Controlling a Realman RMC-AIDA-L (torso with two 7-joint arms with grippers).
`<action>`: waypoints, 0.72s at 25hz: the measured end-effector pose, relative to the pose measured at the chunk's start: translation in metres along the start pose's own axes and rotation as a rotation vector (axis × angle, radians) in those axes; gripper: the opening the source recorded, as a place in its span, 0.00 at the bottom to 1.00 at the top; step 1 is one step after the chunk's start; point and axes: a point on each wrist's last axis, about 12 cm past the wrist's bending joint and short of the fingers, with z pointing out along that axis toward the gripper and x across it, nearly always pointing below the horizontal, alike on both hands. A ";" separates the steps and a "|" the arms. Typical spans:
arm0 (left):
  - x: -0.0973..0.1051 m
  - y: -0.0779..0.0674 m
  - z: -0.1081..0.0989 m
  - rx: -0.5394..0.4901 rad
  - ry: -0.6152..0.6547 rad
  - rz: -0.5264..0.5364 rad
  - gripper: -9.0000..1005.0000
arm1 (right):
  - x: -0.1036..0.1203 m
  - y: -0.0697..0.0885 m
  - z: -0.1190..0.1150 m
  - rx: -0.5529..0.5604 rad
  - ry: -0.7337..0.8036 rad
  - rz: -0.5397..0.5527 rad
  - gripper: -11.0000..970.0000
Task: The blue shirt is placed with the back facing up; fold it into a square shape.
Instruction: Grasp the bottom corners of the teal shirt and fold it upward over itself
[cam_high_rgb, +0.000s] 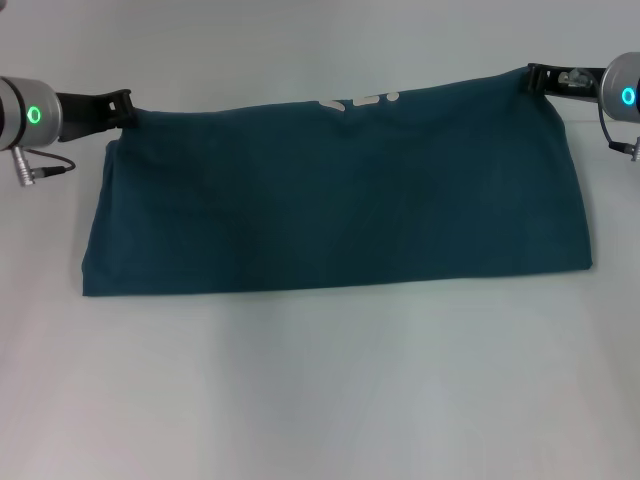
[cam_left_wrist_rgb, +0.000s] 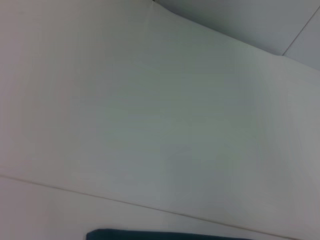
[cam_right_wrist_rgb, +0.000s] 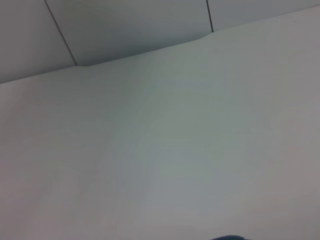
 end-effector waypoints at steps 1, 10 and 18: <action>0.000 0.000 0.000 0.000 -0.001 0.001 0.15 | 0.000 0.000 0.000 0.000 0.000 0.000 0.10; 0.000 -0.002 0.001 0.002 -0.016 0.005 0.15 | -0.001 -0.006 -0.001 0.014 -0.013 0.021 0.16; 0.003 -0.002 0.003 -0.002 -0.037 -0.048 0.16 | -0.016 -0.033 -0.010 0.057 -0.011 0.016 0.28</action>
